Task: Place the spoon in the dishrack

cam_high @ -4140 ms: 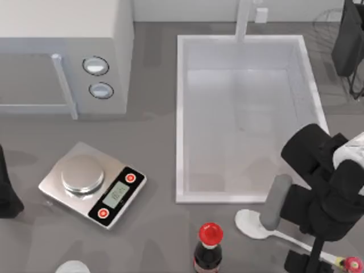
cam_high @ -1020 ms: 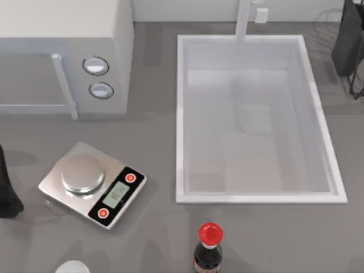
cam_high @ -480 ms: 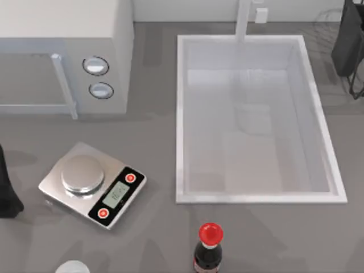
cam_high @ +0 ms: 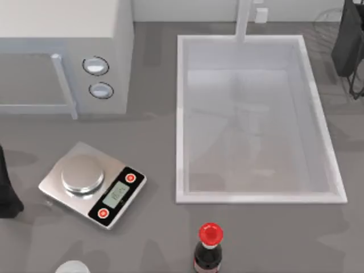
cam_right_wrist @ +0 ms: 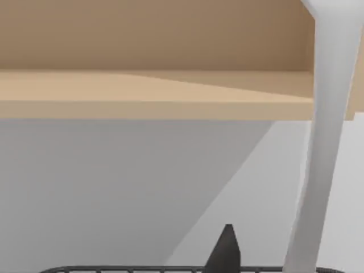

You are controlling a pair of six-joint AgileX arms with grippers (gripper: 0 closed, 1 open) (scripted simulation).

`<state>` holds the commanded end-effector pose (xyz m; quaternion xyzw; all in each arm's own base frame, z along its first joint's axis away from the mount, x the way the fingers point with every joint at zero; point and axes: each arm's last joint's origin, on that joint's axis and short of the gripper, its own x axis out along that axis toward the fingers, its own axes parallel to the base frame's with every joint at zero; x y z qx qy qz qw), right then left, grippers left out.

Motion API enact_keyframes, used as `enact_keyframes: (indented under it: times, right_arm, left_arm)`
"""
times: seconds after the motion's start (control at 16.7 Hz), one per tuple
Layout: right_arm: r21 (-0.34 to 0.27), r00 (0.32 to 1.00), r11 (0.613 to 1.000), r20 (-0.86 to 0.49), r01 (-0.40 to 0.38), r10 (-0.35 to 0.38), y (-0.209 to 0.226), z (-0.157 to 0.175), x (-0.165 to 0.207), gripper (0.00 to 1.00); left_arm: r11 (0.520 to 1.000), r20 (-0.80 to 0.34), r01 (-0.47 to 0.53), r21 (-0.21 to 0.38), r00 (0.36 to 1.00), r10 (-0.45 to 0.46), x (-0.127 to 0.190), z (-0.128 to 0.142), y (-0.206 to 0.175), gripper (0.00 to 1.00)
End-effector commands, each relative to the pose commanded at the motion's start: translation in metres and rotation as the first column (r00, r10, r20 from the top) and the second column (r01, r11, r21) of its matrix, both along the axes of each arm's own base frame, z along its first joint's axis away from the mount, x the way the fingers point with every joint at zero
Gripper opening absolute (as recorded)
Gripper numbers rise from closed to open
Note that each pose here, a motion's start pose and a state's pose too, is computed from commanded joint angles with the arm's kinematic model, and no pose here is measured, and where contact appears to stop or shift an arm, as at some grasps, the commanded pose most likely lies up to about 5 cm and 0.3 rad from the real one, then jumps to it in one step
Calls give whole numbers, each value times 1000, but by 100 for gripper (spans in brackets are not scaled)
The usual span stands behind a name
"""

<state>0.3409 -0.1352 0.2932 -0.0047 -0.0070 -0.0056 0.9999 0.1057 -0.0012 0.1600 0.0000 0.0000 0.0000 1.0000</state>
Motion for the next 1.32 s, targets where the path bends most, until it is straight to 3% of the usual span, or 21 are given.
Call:
enact_keyframes:
  times: [0.3, 0.66, 1.32]
  right_arm:
    - [7, 1000, 1000, -10, -1, 1, 24, -66, 35, 0]
    - [9, 1000, 1000, -14, -1, 1, 28, -74, 38, 0]
    - [9, 1000, 1000, -14, -1, 1, 28, -74, 38, 83]
  left_arm:
    - [1000, 0, 0, 0, 1000, 0, 0, 0, 0, 100]
    - [1000, 0, 0, 0, 1000, 0, 0, 0, 0, 100]
    - [1000, 0, 0, 0, 1000, 0, 0, 0, 0, 100]
